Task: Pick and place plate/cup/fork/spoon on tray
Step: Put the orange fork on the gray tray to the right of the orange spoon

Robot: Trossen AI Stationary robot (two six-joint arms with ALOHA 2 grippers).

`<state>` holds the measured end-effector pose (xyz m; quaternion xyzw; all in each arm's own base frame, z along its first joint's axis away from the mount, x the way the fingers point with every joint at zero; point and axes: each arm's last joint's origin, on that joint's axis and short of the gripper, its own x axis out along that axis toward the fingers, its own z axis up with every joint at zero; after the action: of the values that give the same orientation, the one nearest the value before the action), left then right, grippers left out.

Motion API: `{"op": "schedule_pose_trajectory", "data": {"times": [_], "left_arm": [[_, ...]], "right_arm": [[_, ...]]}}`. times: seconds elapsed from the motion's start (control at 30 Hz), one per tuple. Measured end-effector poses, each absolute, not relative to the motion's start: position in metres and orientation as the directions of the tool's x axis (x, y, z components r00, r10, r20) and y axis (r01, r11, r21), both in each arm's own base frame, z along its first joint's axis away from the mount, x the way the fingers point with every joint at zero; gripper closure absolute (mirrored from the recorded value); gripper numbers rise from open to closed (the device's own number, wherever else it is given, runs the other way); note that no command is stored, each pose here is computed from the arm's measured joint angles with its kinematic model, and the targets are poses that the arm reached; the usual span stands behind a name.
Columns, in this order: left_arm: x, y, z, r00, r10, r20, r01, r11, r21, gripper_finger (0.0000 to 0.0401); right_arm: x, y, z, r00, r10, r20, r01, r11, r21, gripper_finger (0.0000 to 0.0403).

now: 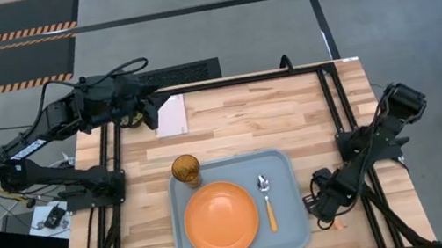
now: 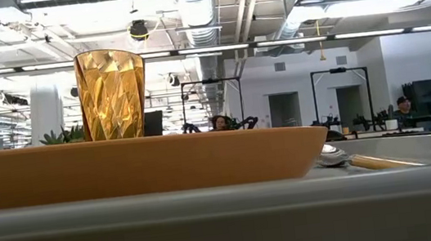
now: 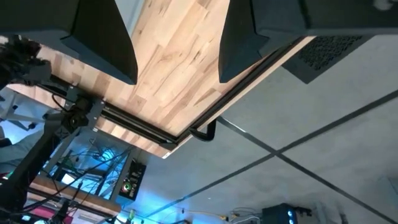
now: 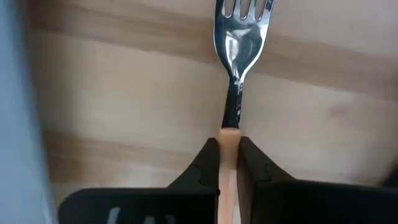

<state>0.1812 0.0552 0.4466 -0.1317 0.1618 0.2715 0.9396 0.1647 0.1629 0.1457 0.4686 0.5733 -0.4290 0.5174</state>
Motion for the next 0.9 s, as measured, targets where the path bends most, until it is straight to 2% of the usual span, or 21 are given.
{"op": "schedule_pose_trajectory", "data": {"times": [0.13, 0.37, 0.67, 0.9], "left_arm": [[0.181, 0.055, 0.447, 0.800, 0.468, -0.376, -0.552, 0.820, -0.154, 0.0188], [0.180, 0.055, 0.444, 0.790, 0.464, -0.401, -0.555, 0.819, -0.144, 0.0188], [0.180, 0.055, 0.443, 0.784, 0.463, -0.414, -0.557, 0.819, -0.139, 0.0188], [0.180, 0.054, 0.443, 0.787, 0.454, -0.417, -0.550, 0.823, -0.142, 0.0188]], "right_arm": [[0.166, 0.159, 0.169, -0.005, 0.090, -0.996, 0.984, 0.178, 0.012, 0.0384], [0.186, 0.151, 0.199, 0.152, 0.090, -0.984, 0.974, 0.158, 0.164, 0.0371], [0.253, 0.128, 0.194, 0.164, 0.047, -0.985, 0.952, 0.253, 0.171, 0.0365], [0.285, 0.113, 0.178, 0.163, 0.030, -0.986, 0.962, 0.218, 0.166, 0.0357]]}}
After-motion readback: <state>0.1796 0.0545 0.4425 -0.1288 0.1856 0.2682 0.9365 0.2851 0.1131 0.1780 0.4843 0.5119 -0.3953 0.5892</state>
